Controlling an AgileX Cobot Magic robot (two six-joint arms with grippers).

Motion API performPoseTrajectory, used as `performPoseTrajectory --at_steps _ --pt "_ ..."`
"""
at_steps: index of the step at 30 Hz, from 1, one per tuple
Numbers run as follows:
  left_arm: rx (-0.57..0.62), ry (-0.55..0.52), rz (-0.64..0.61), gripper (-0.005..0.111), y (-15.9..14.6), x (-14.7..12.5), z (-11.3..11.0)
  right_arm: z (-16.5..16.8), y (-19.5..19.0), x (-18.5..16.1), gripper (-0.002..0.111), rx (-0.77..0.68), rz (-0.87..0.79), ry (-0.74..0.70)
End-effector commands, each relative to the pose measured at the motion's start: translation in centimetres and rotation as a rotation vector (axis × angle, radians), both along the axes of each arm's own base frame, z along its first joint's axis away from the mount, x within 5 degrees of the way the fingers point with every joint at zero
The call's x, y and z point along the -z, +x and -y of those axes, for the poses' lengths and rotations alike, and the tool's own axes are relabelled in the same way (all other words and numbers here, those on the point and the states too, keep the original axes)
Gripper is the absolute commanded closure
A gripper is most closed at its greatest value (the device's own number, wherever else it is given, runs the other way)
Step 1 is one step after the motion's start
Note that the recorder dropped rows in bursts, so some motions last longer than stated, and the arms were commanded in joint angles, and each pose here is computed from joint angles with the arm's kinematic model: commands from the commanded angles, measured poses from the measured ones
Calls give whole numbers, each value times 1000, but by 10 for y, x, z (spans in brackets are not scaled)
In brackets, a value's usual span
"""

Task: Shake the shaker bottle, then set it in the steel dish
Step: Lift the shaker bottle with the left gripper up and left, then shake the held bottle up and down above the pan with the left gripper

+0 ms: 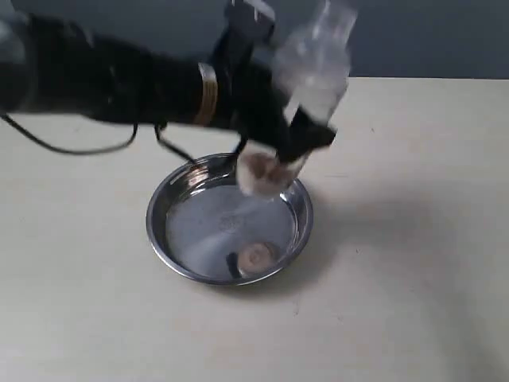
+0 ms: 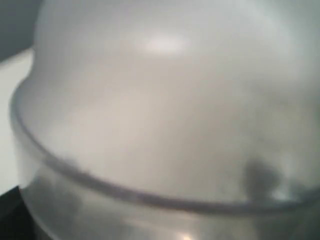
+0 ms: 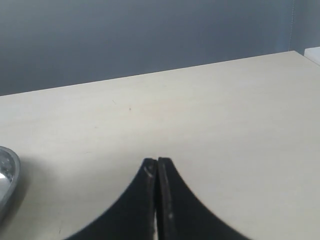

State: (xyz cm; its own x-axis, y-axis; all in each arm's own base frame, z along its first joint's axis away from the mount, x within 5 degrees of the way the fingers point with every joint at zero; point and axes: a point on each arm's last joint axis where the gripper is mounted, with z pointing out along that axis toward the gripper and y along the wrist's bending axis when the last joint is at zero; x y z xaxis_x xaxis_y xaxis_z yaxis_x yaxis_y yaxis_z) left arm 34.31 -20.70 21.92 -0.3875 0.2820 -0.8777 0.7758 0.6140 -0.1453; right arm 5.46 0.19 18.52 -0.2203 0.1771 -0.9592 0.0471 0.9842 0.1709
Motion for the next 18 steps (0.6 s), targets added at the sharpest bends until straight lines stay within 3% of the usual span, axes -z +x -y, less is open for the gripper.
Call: performPoseTrajectory --at_steps 1,3,4,5,7,8,9,11,12,13,14,18 --pt "-46 -113 210 106 -11 -80 -14 0 0 -1 109 5 12 -4" --pt "-184 -136 372 106 -22 -141 -31 0 0 -1 109 5 12 -4" --pt "-275 -149 335 106 -24 -143 -39 0 0 -1 109 5 12 -4" --pt "-316 -131 280 106 -24 -129 -42 0 0 -1 109 5 12 -4" --pt "-309 -20 119 106 -21 -62 -41 0 0 -1 109 5 12 -4" --pt "-305 -7 79 106 -22 -48 -40 0 0 -1 109 5 12 -4" --pt "-260 -51 103 106 -26 -59 -37 0 0 -1 109 5 12 -4" --pt "-203 -140 284 106 -41 -120 -40 0 0 -1 109 5 12 -4" --pt "-233 -159 397 106 -49 -157 -48 0 0 -1 109 5 15 -4" --pt "-289 -174 426 106 -55 -174 -55 0 0 -1 109 6 18 -4" --pt "-353 -179 386 106 -54 -171 -60 0 0 -1 109 6 16 -4" --pt "-424 -20 43 106 -39 -53 -58 0 0 -1 109 6 16 -4"
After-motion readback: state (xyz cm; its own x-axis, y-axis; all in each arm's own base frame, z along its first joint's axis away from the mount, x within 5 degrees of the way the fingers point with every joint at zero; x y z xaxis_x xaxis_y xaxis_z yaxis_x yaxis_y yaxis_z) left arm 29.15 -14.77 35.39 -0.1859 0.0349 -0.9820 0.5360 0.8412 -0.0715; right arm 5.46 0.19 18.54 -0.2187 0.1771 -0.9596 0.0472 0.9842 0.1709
